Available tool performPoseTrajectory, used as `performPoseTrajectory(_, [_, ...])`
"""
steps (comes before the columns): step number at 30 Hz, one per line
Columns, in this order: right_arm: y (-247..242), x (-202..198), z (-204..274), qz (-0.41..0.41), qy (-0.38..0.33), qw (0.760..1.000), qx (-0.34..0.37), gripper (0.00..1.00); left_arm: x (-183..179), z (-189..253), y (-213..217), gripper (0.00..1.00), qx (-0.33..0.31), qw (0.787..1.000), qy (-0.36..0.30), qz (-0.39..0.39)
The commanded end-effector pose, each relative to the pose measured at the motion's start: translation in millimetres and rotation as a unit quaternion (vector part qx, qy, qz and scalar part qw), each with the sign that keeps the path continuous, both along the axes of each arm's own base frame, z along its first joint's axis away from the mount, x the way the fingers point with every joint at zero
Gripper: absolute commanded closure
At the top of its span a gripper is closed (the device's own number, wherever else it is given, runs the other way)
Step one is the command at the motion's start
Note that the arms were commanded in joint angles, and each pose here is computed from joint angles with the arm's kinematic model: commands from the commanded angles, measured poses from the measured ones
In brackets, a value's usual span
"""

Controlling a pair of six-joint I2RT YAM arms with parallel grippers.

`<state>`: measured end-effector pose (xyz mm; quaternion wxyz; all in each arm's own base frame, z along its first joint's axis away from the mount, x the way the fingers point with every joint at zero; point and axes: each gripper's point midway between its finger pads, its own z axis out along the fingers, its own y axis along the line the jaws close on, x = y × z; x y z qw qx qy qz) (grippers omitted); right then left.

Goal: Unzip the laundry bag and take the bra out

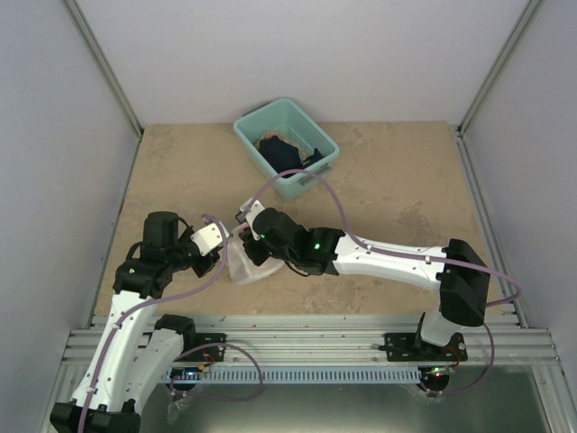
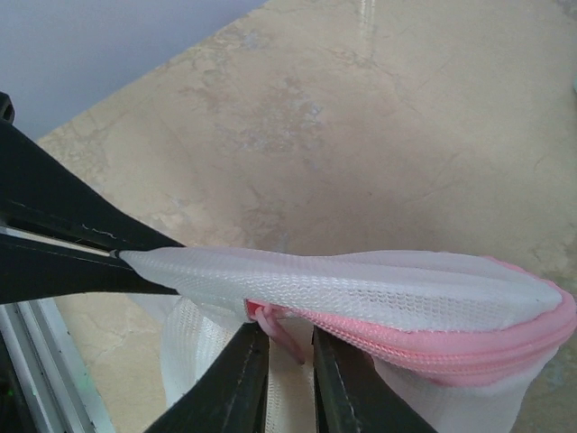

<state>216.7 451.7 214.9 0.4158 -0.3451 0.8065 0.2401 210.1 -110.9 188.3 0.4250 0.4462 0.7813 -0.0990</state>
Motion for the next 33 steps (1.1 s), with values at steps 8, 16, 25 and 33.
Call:
performPoseTrajectory(8, [-4, 8, 16, -0.003, -0.019, 1.0, 0.002, 1.0, -1, 0, -3, 1.0, -0.001, 1.0, -0.016, -0.013])
performPoseTrajectory(16, [-21, -2, 9, 0.065, 0.013, 0.998, -0.005, 0.99, 3, -12, 10, 1.0, 0.073, 0.996, -0.048, -0.027])
performPoseTrajectory(25, [-52, -2, -8, 0.104, 0.066, 0.992, 0.001, 1.0, 1, -20, 15, 1.0, 0.116, 0.99, -0.066, -0.055])
performPoseTrajectory(33, [-58, -17, -13, 0.159, 0.091, 0.983, 0.031, 0.99, -8, -21, 6, 0.83, 0.107, 0.987, -0.072, -0.092])
